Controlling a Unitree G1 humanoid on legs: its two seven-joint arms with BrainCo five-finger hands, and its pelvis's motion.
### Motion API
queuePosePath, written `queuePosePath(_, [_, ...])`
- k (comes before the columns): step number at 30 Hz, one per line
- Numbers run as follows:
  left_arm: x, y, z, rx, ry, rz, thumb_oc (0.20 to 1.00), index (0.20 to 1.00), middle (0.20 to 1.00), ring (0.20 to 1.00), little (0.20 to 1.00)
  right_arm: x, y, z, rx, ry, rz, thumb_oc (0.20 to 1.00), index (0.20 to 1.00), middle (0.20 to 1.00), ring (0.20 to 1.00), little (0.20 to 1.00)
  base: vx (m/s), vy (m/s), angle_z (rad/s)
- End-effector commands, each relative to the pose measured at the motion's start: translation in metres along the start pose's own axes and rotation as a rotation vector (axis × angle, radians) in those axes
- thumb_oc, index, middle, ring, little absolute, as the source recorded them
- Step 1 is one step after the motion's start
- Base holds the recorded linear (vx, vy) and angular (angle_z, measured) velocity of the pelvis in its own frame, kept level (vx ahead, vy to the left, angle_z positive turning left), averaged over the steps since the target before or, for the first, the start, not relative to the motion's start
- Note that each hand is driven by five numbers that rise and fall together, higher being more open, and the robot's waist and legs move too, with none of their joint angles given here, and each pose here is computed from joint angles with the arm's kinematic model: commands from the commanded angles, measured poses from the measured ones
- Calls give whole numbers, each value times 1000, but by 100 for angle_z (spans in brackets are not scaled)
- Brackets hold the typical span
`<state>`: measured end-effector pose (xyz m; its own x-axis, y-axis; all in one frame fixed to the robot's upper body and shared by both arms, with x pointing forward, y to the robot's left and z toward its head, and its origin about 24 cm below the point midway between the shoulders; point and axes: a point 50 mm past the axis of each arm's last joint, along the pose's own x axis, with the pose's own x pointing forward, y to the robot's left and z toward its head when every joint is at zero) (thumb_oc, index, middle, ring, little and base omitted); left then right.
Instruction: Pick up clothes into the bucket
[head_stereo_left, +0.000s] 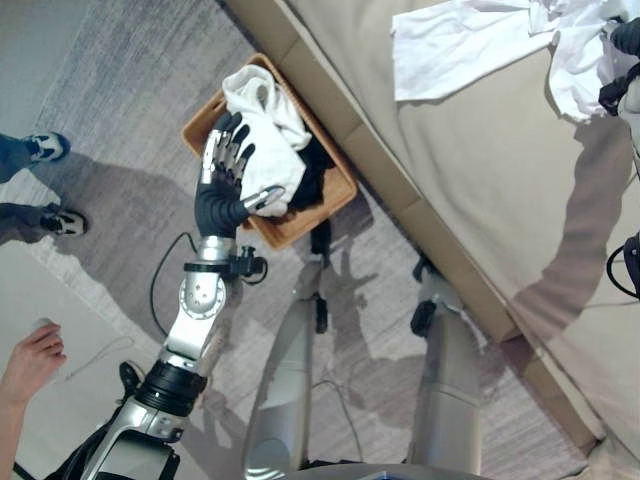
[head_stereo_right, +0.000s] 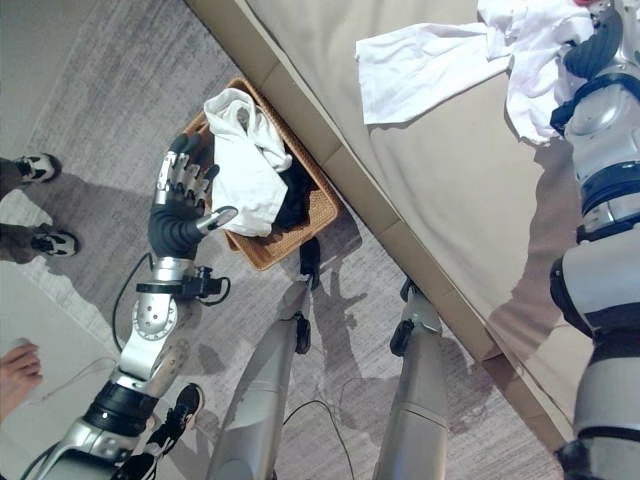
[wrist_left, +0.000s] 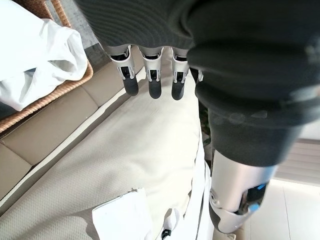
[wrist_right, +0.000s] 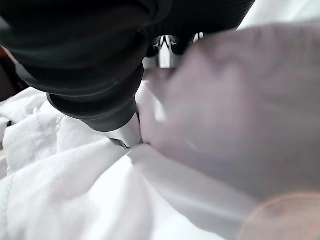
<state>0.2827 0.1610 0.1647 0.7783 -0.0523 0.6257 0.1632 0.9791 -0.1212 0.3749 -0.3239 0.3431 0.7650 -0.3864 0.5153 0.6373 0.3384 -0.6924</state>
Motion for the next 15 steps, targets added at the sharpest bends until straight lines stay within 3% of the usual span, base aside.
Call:
queuePosePath(1, [4, -5, 29, -43, -168, -12, 1000, 1000, 1000, 1000, 1000, 0, 3, 12, -68, -84, 28, 200, 200, 200, 200, 200, 94, -3, 3])
queuePosePath(8, [5, -4, 27, -32, -164, -6, 1000, 1000, 1000, 1000, 1000, -3, 10, 8, -32, -84, 30, 200, 200, 200, 200, 200, -11, 4, 1])
queuePosePath(15, [5, -2, 15, -10, -113, 21, 1000, 1000, 1000, 1000, 1000, -23, 44, 12, 162, -166, 71, 200, 200, 200, 200, 200, -8, 1, 0])
